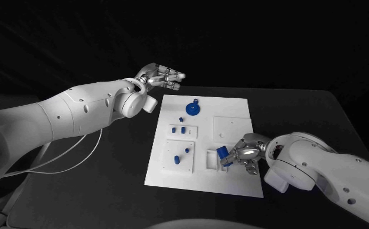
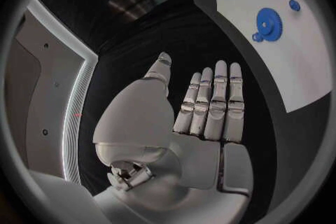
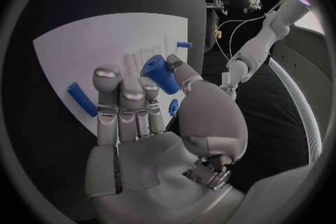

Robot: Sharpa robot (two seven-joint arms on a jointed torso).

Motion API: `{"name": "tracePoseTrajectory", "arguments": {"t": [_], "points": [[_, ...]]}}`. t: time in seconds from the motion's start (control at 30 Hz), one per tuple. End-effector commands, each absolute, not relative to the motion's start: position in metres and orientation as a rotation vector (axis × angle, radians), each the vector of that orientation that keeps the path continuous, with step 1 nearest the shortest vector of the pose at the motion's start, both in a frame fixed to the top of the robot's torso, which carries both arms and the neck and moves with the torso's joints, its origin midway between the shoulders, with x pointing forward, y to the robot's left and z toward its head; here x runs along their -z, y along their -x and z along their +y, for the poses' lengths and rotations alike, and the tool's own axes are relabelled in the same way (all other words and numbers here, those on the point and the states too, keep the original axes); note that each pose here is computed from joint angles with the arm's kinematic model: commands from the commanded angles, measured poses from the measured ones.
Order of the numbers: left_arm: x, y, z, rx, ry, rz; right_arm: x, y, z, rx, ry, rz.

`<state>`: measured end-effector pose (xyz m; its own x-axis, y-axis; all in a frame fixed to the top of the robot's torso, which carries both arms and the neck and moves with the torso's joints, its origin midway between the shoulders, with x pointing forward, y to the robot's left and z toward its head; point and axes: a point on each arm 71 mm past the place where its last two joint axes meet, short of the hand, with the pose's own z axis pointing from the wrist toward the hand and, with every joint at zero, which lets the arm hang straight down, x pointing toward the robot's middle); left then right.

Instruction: Assemble the parts on the task board

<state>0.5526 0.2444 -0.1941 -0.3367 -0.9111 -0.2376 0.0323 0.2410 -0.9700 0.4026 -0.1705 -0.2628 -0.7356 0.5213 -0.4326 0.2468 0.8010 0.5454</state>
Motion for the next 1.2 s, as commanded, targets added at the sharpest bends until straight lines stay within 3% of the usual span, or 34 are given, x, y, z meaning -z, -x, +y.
{"name": "tracePoseTrajectory", "arguments": {"t": [0.03, 0.57, 1.2], "points": [[0.194, -0.552, 0.240, 1.273, 0.829, 1.590, 0.265, -0.404, -0.168, -0.564, -0.502, 2.415], [0.195, -0.550, 0.237, 1.276, 0.817, 1.612, 0.279, -0.407, -0.156, -0.498, -0.397, 2.432], [0.195, -0.550, 0.236, 1.279, 0.812, 1.621, 0.280, -0.408, -0.144, -0.493, -0.341, 2.431]]}}
